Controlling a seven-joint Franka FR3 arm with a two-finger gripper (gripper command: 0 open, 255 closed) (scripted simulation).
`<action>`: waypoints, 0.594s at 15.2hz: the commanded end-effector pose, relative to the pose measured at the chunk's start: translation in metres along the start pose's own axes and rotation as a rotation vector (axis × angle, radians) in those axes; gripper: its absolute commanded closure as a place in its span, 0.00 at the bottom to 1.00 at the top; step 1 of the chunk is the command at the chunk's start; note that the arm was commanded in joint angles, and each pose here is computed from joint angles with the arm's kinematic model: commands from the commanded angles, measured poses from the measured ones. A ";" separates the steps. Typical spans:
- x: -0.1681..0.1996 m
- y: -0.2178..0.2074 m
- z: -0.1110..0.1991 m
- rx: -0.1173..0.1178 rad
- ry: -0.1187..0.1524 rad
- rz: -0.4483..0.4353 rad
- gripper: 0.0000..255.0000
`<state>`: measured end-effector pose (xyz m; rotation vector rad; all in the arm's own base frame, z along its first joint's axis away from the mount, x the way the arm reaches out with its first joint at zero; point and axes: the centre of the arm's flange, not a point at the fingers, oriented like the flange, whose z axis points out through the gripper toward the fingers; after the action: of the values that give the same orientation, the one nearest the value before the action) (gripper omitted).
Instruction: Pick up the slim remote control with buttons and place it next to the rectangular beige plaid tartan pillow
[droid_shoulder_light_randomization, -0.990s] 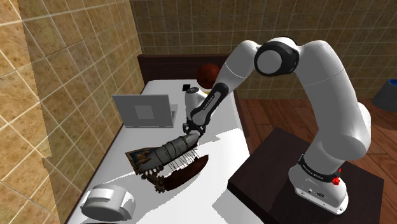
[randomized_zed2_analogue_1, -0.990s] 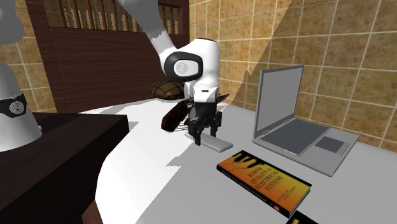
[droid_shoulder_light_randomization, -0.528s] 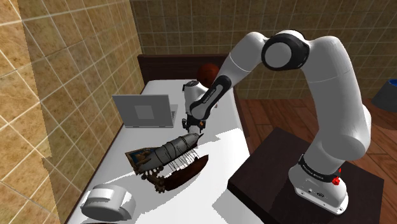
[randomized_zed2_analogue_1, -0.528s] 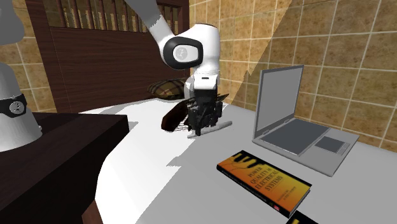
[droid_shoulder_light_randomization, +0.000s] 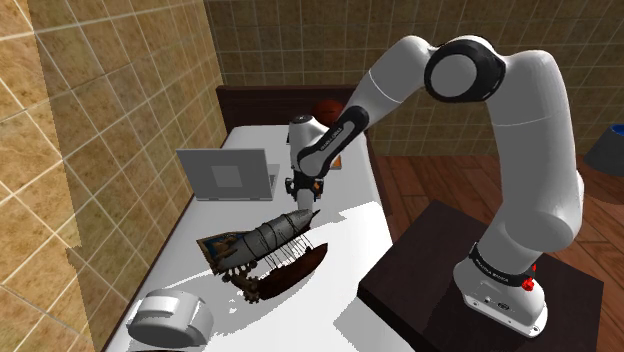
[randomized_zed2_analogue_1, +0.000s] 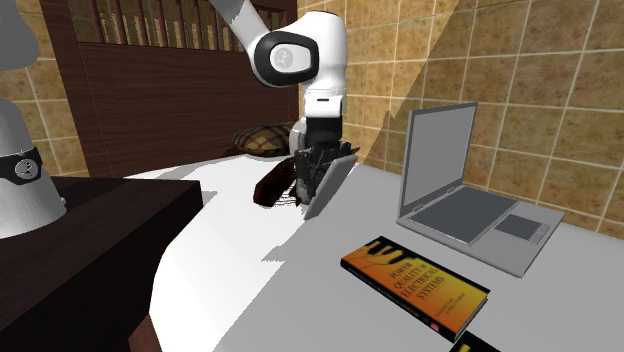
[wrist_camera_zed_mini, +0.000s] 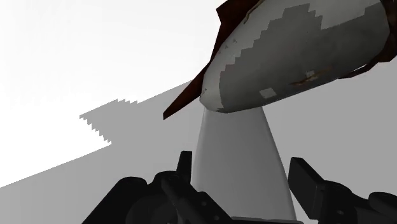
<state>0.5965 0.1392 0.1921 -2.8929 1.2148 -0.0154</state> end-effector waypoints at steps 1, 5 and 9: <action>0.000 0.000 -0.012 0.000 0.000 0.000 1.00; 0.000 0.000 -0.033 0.000 0.000 0.000 1.00; 0.000 -0.001 -0.054 0.000 0.000 0.000 1.00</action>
<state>0.5959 0.1382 0.2396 -2.8926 1.2145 -0.0159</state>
